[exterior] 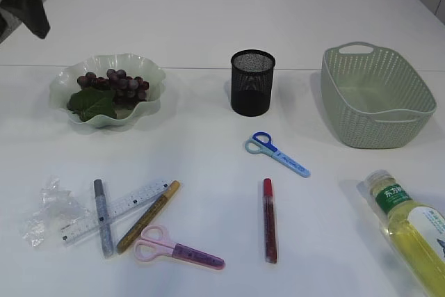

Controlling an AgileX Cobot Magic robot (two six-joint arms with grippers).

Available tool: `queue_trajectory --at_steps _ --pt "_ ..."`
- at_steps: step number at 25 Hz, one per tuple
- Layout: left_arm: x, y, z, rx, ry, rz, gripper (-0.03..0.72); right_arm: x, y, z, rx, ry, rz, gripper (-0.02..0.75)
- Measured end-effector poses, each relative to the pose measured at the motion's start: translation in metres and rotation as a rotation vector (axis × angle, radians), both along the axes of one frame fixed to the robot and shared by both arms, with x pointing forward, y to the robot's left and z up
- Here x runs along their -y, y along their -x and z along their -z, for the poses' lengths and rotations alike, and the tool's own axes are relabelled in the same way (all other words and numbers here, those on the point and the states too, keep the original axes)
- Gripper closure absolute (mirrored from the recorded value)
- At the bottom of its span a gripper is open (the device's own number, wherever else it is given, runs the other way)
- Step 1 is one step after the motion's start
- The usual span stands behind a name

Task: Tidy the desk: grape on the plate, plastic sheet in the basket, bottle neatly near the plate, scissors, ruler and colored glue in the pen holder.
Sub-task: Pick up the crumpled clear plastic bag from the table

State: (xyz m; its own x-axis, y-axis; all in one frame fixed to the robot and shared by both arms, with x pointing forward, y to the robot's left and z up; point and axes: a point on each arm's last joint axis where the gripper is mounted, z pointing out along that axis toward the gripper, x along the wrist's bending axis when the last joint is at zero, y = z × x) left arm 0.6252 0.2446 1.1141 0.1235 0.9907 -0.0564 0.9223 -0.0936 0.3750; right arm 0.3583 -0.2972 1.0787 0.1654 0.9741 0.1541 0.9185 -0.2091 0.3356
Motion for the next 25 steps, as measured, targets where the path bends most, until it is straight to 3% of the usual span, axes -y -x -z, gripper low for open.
queue_trajectory --at_steps 4,10,17,25 --pt "-0.005 0.036 -0.008 -0.014 0.0 0.0 0.183 -0.001 0.0 0.0 0.001 -0.011 0.0 0.207" --pt "-0.011 0.085 0.019 -0.136 -0.013 0.0 0.183 -0.001 0.0 0.0 0.001 -0.012 -0.002 0.207" --pt "-0.006 0.104 0.055 -0.268 -0.033 0.026 0.184 -0.001 0.0 0.0 0.001 -0.015 -0.002 0.207" --pt "0.005 0.114 0.087 -0.343 -0.063 0.071 0.184 -0.001 0.0 0.0 0.001 -0.015 -0.002 0.207"
